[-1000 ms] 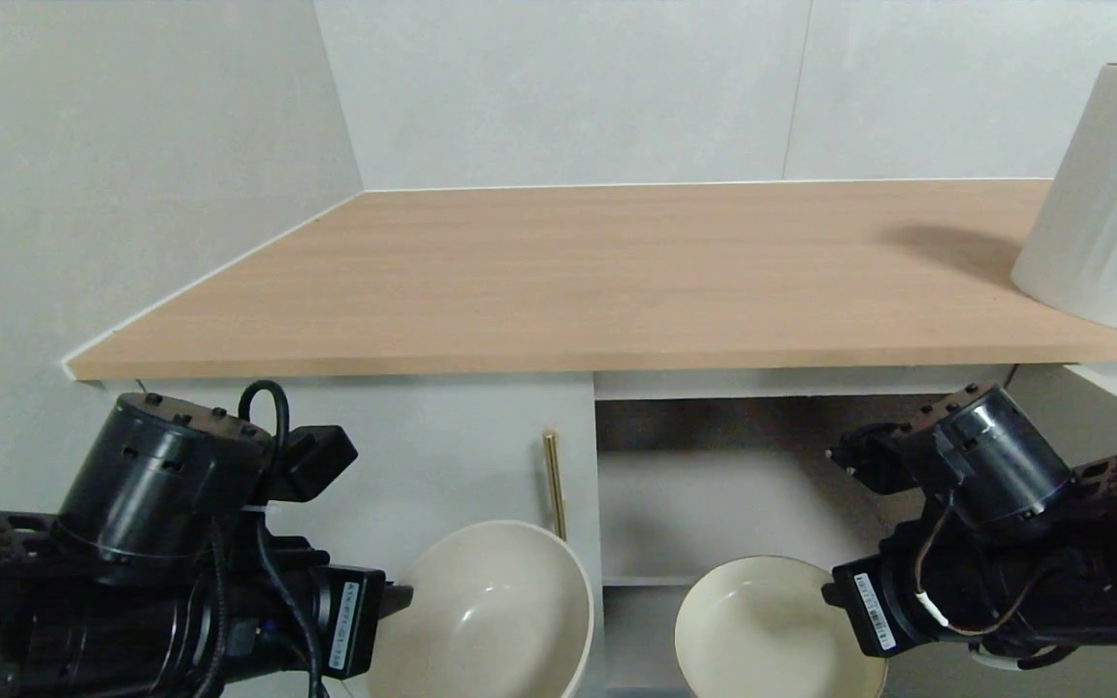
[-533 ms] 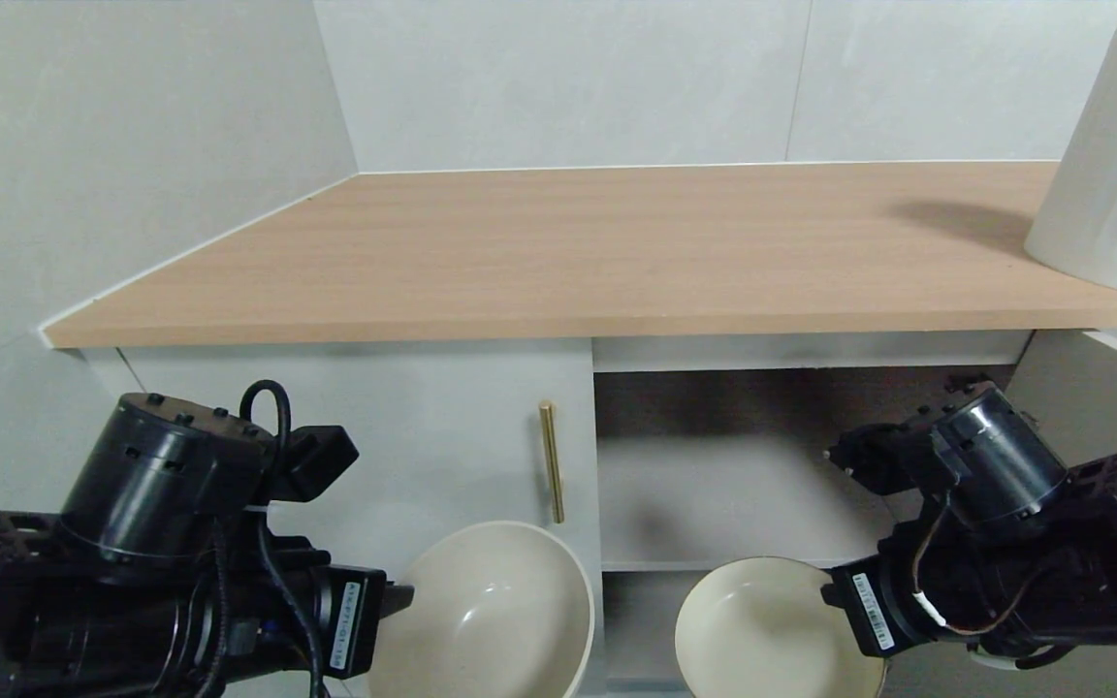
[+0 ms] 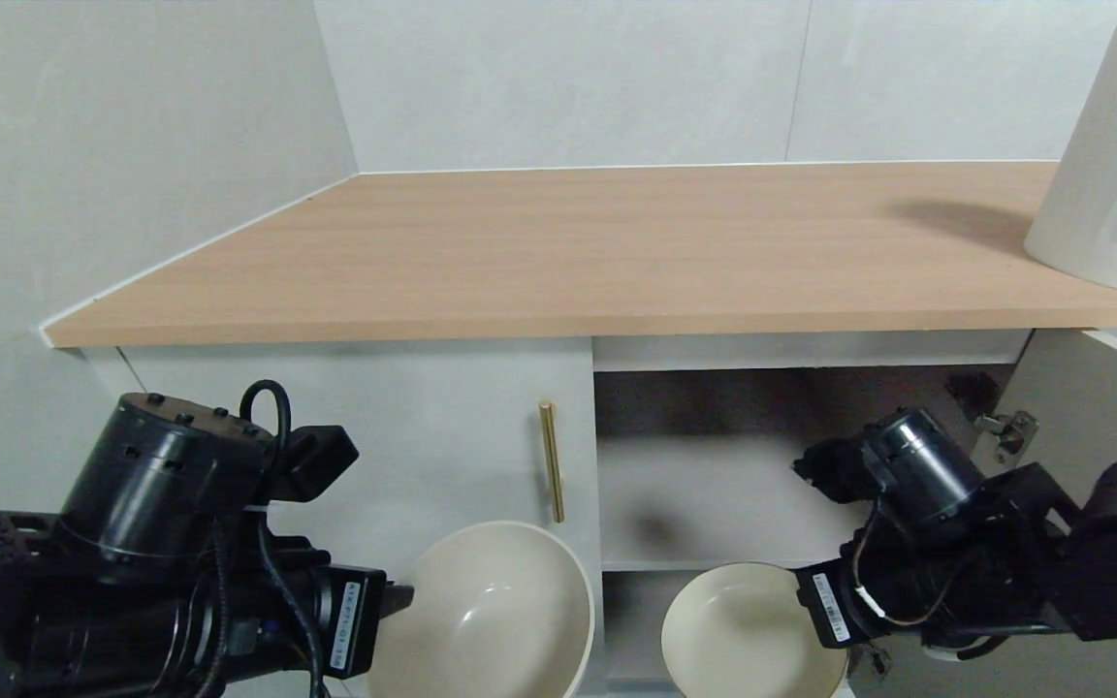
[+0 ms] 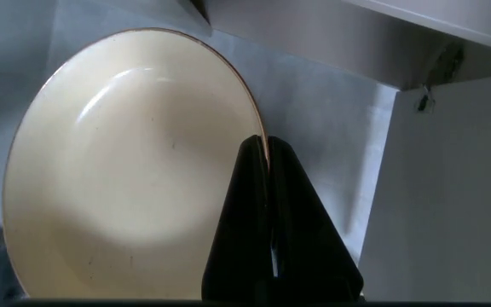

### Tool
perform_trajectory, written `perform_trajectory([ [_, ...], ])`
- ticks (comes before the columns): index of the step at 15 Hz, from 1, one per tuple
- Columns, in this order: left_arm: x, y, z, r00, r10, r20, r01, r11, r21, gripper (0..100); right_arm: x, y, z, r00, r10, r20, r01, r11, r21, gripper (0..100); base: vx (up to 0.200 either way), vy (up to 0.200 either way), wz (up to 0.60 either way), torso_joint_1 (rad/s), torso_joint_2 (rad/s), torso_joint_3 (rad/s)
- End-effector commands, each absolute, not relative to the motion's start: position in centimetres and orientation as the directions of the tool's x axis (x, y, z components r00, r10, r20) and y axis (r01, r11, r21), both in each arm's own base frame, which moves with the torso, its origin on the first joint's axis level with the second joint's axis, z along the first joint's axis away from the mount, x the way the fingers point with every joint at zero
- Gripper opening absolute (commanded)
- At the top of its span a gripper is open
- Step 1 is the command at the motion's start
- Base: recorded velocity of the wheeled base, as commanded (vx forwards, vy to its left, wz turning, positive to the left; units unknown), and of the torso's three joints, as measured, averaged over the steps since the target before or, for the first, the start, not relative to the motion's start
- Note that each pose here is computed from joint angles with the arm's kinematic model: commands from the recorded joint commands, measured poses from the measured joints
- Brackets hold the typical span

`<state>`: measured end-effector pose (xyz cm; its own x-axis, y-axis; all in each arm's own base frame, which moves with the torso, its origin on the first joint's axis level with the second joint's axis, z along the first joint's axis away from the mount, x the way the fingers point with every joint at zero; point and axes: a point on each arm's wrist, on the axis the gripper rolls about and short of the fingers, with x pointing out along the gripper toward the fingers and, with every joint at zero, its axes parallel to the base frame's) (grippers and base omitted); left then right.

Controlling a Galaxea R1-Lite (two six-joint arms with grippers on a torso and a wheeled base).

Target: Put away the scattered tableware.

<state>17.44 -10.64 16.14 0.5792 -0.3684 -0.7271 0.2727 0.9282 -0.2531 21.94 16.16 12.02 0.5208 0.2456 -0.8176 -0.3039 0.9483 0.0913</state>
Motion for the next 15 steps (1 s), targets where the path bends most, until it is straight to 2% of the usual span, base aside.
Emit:
perform_trajectory([
  [1, 17.5, -10.7, 16.1, 0.578, -0.368, -0.728, 0.272, 0.929, -0.253, 0, 23.9, 16.6, 8.2, 0.464, 0.185, -0.866, -0.266, 0.962, 0.063, 0, 0.000, 0.000, 0.00, 0.000, 0.00, 0.000],
  [5, 17.5, -10.7, 15.8, 0.570, -0.361, -0.738, 0.268, 0.931, -0.248, 0, 27.5, 17.0, 2.6, 0.497, 0.170, -0.851, -0.211, 0.975, 0.071, 0, 0.000, 0.000, 0.00, 0.000, 0.00, 0.000],
  [10, 17.6, -10.8, 15.6, 0.564, -0.360, -0.743, 0.268, 0.931, -0.248, 0, 30.6, 16.9, 0.8, 0.620, 0.203, -0.758, -0.121, 0.979, 0.163, 0, 0.000, 0.000, 0.00, 0.000, 0.00, 0.000],
  [12, 17.6, -10.9, 15.5, 0.560, -0.360, -0.746, 0.271, 0.931, -0.245, 0, 32.1, 16.4, -0.1, 0.690, 0.165, -0.705, -0.077, 0.985, 0.155, 0, 0.000, 0.000, 0.00, 0.000, 0.00, 0.000],
  [15, 17.5, -11.0, 15.5, 0.556, -0.362, -0.748, 0.276, 0.930, -0.245, 0, 33.4, 16.2, -1.2, 0.732, 0.115, -0.672, -0.030, 0.990, 0.137, 0, 0.000, 0.000, 0.00, 0.000, 0.00, 0.000],
])
